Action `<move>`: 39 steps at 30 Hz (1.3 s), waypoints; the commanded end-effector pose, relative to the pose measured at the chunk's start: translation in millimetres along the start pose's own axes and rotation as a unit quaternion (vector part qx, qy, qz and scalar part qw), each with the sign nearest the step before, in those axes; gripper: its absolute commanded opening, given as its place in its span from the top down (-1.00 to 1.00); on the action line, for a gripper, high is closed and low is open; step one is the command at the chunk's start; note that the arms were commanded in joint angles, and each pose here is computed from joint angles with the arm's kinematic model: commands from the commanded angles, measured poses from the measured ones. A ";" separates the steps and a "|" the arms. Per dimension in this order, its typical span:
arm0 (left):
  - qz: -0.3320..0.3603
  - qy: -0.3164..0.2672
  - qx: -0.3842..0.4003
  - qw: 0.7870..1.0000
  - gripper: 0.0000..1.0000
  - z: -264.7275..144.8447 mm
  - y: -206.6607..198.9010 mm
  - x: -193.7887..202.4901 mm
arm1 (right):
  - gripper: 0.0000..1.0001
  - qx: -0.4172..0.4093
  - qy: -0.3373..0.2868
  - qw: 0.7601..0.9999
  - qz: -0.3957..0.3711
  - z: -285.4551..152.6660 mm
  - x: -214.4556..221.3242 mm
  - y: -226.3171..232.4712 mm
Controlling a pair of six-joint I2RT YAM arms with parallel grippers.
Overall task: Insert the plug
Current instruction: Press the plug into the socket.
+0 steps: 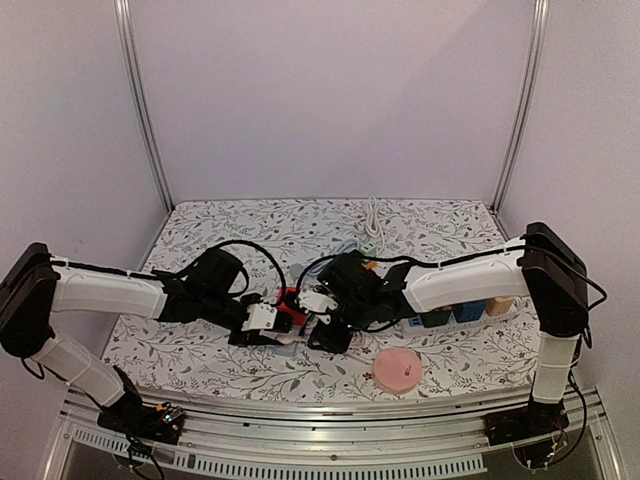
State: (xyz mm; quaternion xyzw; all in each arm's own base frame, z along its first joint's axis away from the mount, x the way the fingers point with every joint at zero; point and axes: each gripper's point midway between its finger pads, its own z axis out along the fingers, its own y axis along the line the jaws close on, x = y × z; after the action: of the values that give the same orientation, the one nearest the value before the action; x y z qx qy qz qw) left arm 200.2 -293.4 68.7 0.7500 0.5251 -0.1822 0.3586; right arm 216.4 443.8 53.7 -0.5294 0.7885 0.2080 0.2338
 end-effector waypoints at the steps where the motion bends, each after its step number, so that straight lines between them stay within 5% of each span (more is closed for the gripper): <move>1: -0.038 0.001 -0.005 0.999 0.11 2.3 10.6 -11.3 | 0.17 -0.012 -0.037 0.999 0.022 -24.6 -12.7 4.0; 12: -0.037 0.077 0.063 0.994 -0.02 4.8 -16.8 6.8 | 0.14 0.018 -0.056 0.997 0.052 -54.6 -5.5 -4.2; 31: -0.041 0.108 0.016 0.993 0.09 14.9 8.6 2.9 | 0.17 0.042 -0.076 0.993 0.082 -80.2 11.4 -7.4; 39: -0.059 0.095 0.045 0.993 -0.18 9.2 3.6 -9.7 | 0.17 0.038 -0.068 0.994 0.083 -75.1 16.0 -6.5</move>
State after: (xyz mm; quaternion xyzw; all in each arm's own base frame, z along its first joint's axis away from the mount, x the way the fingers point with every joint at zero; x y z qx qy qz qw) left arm 212.1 -305.4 69.9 0.7487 0.5845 -0.1340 0.2825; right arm 204.7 389.1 100.5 -0.4450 0.8184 0.2294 0.2821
